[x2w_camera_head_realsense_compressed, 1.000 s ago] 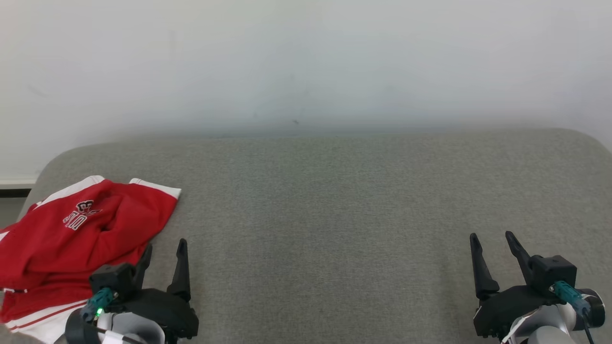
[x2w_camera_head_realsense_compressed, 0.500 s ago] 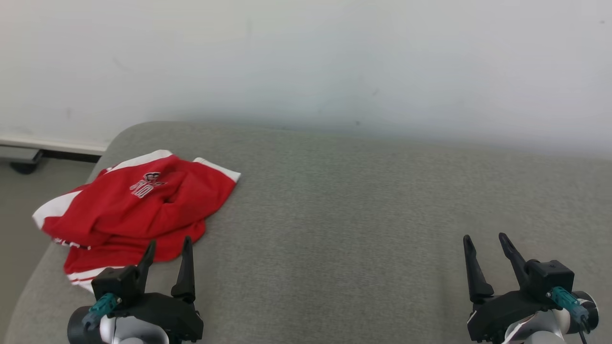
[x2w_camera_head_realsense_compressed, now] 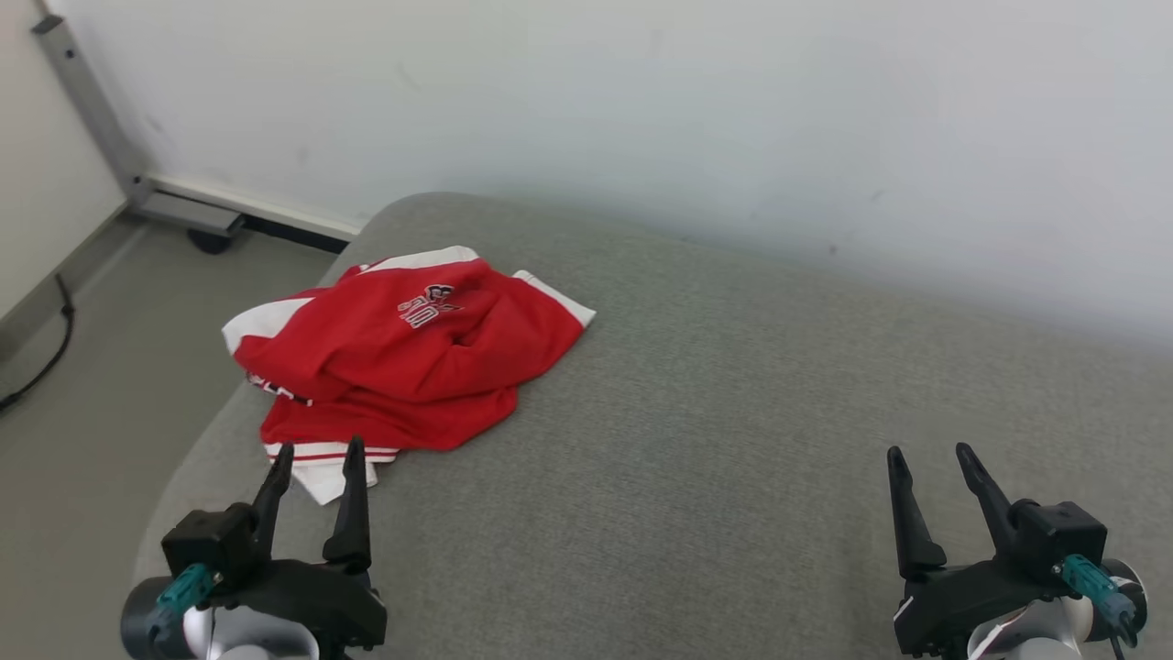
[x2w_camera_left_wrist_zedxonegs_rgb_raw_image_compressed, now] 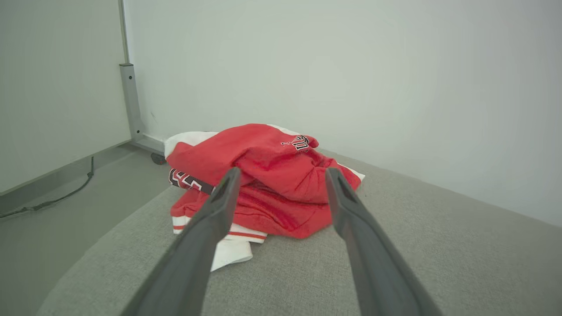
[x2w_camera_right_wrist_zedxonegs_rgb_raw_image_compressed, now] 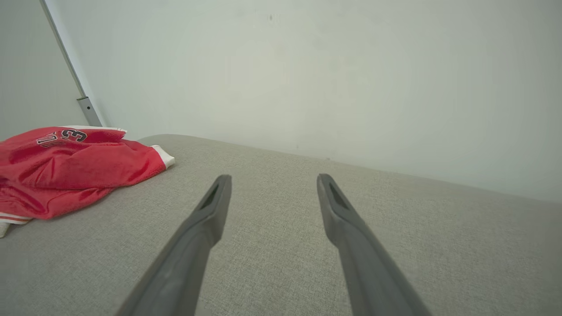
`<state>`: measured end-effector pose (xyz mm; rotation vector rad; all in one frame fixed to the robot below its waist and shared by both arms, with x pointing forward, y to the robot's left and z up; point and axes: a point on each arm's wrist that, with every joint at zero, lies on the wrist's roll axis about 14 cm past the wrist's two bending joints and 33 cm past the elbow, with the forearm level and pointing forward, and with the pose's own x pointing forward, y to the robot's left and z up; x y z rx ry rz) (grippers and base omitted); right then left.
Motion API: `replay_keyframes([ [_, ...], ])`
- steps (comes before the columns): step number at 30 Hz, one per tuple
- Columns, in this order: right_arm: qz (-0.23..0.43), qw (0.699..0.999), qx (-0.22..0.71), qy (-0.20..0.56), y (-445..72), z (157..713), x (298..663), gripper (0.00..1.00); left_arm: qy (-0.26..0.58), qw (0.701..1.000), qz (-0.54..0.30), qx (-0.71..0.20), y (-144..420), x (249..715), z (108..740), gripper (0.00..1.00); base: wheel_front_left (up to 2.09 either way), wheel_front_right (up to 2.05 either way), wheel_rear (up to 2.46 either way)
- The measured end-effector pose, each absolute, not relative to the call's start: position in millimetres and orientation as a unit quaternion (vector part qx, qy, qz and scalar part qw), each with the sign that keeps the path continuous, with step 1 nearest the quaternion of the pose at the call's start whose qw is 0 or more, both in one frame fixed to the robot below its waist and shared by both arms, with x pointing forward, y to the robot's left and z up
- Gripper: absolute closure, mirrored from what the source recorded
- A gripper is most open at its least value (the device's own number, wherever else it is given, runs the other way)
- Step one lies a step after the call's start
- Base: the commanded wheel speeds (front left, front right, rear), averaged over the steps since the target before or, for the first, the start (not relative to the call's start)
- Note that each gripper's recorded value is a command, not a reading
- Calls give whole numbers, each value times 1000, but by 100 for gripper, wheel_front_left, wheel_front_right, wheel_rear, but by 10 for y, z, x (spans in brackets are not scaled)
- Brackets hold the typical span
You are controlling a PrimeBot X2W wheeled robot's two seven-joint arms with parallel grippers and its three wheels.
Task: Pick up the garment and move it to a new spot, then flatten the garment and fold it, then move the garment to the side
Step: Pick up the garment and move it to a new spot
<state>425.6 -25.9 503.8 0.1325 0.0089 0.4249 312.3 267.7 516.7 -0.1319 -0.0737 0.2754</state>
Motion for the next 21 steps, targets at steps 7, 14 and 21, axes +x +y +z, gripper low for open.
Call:
replay_keyframes([
  [7, 246, 967, 69, 2, 7, 5070, 4227, 0, -24, 981, 178, -70, 2883, 2870, 5048, 0, 0, 0, 0],
  [14, 265, 962, 64, 9, 53, 5035, 4145, 0, 43, 984, 151, -86, 2825, 3038, 4915, 0, 0, 0, 0],
  [21, 287, 957, 44, -2, 49, 5120, 4150, 0, 126, 979, 145, -73, 2994, 3554, 5011, 0, 0, 0, 0],
])
